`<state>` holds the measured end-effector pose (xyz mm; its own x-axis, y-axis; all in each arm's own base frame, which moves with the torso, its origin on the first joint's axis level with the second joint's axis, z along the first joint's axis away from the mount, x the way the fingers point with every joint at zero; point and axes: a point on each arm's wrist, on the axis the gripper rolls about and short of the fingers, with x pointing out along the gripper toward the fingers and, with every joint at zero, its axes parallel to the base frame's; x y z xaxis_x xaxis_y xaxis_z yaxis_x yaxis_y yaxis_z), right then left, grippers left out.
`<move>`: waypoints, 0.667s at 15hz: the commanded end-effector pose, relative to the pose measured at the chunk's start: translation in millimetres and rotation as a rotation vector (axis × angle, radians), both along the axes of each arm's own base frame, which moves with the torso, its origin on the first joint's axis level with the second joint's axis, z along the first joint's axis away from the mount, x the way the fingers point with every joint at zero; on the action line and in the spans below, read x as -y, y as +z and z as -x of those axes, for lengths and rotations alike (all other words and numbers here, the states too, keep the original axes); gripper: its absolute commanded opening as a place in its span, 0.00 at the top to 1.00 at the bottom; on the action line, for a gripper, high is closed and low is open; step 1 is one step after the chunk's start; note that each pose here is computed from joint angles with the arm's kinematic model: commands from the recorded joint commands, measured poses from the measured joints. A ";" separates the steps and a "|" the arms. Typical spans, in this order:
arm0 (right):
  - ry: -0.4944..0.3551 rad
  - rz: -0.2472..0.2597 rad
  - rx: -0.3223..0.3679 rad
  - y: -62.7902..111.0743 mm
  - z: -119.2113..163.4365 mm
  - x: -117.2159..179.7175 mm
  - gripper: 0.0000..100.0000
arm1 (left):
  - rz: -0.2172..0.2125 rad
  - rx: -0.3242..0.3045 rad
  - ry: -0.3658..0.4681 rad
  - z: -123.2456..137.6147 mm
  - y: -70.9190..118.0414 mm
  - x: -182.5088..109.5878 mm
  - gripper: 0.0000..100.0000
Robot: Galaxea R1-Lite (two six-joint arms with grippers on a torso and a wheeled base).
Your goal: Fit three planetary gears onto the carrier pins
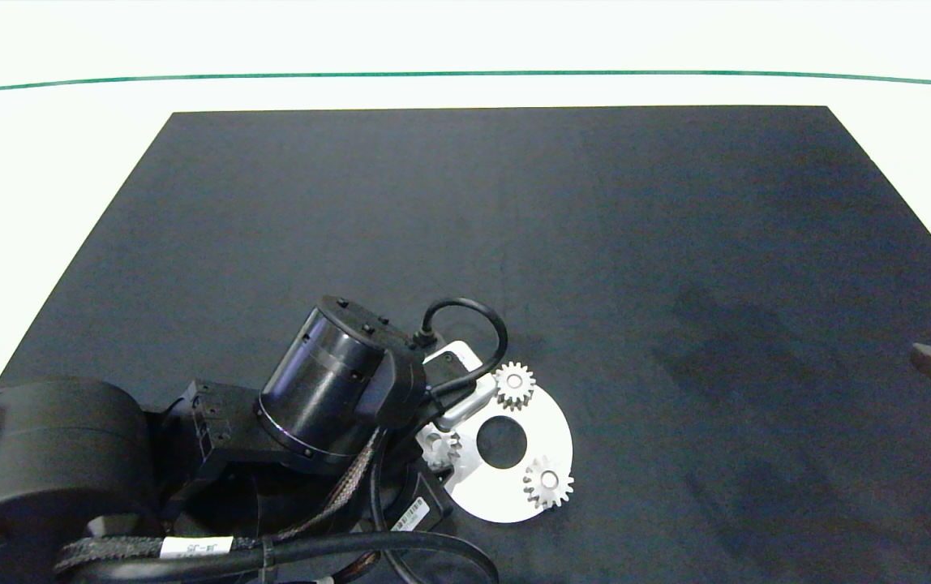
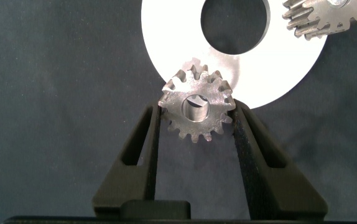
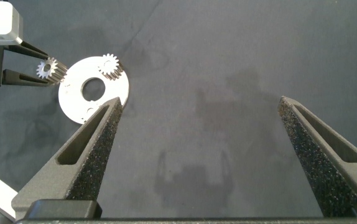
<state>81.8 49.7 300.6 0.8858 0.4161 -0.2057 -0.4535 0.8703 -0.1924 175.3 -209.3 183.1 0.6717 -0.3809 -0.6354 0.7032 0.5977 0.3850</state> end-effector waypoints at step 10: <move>0.005 0.003 -0.003 -0.4 -0.5 -0.9 0.00 | -0.010 -0.005 0.005 0.6 -2.9 -2.1 0.81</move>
